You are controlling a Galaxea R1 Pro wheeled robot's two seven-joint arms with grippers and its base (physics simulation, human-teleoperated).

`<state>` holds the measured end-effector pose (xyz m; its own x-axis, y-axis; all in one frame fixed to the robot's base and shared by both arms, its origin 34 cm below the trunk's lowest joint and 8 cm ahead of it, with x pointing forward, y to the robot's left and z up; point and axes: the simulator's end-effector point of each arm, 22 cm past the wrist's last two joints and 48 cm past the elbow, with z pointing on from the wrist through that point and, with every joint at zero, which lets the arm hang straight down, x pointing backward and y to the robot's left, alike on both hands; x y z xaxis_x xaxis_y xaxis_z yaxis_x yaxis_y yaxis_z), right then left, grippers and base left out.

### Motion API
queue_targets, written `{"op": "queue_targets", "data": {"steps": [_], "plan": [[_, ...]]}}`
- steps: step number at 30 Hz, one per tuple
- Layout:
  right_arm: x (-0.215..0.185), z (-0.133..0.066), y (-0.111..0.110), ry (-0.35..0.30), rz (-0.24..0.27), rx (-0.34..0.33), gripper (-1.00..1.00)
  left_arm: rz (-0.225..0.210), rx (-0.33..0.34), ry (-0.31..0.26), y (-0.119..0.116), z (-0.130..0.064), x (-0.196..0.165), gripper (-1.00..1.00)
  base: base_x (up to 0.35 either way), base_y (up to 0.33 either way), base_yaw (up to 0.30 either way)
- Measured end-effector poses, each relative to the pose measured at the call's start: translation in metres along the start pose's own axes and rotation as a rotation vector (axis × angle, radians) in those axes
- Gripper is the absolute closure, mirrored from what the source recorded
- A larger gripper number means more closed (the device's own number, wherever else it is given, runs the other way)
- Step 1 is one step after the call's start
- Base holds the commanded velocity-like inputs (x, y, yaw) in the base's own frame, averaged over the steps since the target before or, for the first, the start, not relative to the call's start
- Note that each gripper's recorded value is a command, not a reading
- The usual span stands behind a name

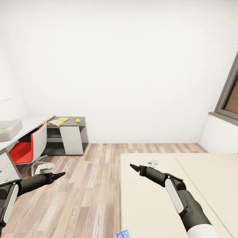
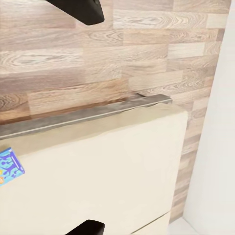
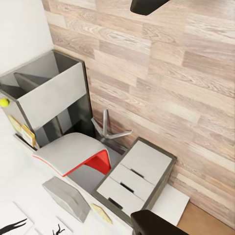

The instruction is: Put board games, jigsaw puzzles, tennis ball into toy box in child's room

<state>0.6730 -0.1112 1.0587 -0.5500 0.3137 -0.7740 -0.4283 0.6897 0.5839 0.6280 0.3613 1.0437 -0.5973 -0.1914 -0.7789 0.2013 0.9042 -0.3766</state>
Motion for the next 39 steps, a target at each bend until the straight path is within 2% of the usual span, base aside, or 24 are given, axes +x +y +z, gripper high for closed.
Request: {"op": "queue_targets", "data": {"steps": [39], "plan": [[-0.022, -0.011, 0.02, -0.039, -0.035, -0.017, -1.0, 0.022, 0.011, -0.05, -0.012, -0.017, -0.021, -1.0, 0.0, 0.0, 0.0]]}}
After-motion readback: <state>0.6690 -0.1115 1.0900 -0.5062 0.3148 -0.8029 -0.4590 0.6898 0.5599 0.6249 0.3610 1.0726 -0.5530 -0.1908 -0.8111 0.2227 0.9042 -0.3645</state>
